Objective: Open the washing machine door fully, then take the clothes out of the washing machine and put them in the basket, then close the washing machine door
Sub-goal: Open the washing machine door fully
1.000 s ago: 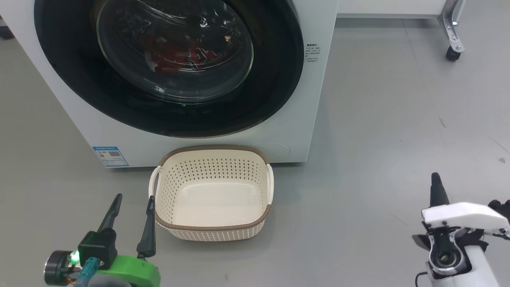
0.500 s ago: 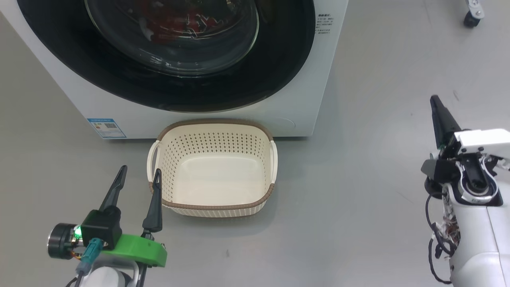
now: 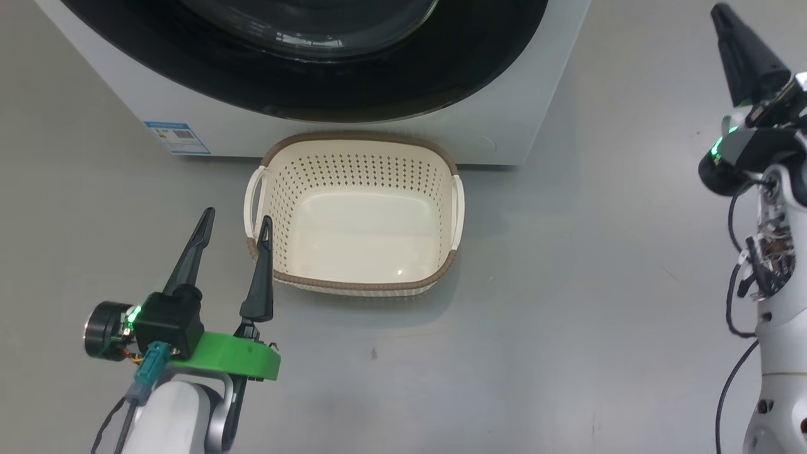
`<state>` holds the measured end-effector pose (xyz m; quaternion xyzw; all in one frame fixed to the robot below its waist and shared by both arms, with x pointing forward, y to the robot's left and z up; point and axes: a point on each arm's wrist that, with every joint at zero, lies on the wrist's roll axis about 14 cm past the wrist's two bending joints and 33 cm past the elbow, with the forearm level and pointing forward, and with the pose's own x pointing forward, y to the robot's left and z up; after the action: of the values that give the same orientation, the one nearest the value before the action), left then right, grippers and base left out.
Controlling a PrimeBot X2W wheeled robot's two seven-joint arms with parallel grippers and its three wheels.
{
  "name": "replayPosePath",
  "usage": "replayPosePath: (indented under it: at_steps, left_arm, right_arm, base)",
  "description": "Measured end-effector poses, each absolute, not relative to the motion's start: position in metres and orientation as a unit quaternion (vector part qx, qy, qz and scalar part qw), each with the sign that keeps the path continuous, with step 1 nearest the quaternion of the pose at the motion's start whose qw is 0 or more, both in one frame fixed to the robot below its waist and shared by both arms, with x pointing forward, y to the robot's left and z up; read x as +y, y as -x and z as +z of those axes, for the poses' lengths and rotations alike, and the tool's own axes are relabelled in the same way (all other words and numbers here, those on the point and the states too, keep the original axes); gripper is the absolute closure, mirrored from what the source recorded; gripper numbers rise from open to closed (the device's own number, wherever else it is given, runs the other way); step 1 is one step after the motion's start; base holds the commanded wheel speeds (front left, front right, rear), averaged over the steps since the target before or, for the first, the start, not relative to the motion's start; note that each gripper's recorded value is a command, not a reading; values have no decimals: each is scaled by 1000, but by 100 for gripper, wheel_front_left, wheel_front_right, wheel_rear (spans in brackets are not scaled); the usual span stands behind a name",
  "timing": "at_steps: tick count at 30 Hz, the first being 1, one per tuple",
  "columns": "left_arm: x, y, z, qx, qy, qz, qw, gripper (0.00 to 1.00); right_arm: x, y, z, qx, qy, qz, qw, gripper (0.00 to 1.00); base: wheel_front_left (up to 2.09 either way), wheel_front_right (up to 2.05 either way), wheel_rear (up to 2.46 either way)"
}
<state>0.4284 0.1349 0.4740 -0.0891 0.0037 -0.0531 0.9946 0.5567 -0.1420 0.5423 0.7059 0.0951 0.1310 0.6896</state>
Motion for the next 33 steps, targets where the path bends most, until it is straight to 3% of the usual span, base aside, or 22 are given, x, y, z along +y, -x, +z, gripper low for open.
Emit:
replayPosePath:
  at_steps: [12,33]
  left_arm:
    - [147,-445,461,12,80,-35,996,0]
    - [155,-462,436,35,67,-26,997,0]
  right_arm:
    - [-107,-610,556,147,-679,197,692,100]
    - [-45,-657,523,251,-628,248,693,100]
  base:
    - [0,0,0]
    - [0,0,0]
